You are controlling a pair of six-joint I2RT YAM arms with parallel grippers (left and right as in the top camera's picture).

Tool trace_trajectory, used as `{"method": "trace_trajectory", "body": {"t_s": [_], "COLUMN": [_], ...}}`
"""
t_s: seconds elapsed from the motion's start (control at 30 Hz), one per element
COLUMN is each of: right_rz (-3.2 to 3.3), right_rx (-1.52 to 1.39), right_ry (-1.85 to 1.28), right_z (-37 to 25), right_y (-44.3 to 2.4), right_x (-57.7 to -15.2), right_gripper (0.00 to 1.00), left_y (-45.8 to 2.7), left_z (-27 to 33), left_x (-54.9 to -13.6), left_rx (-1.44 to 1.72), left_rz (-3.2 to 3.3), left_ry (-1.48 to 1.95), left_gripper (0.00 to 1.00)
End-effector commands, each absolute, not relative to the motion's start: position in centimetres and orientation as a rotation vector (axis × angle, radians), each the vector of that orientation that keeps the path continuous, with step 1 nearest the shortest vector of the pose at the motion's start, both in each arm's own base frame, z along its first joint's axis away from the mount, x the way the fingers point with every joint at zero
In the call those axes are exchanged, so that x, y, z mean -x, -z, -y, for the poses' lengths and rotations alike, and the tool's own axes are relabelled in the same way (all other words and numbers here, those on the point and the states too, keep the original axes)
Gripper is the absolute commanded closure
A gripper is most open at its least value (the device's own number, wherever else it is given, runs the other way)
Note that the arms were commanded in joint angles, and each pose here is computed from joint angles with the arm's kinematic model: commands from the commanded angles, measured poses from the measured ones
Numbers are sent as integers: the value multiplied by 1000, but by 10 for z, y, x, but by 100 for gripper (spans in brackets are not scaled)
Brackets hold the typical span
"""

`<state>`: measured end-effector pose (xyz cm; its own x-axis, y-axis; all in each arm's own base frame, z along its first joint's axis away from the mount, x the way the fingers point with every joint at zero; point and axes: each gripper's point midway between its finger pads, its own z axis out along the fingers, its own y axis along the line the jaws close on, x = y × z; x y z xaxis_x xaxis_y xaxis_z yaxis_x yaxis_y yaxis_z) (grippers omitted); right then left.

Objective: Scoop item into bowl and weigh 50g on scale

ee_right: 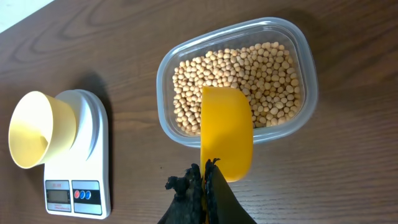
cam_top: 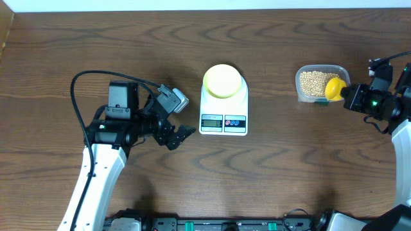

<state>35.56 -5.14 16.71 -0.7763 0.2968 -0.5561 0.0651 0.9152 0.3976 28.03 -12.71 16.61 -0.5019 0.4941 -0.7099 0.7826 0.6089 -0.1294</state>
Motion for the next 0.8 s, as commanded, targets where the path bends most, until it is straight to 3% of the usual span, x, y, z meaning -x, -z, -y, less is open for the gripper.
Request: {"method": "trace_trajectory", "body": {"t_s": [0.0,0.77], "right_rz": [-2420,-2419], "right_rx": [-223,-222], "right_ry": [-496,-495], "right_z": [47,47], "right_y": [-171,-172], "right_x": [-358,-359], "right_gripper": [99,99], "left_y": [-168,-174], "left_z": [121,122], "left_x": [-289,-298], "left_rx": [-1025,-1021], "left_rz": [-2178,-2131], "left_ry": [512,491], "left_gripper": [2,2]}}
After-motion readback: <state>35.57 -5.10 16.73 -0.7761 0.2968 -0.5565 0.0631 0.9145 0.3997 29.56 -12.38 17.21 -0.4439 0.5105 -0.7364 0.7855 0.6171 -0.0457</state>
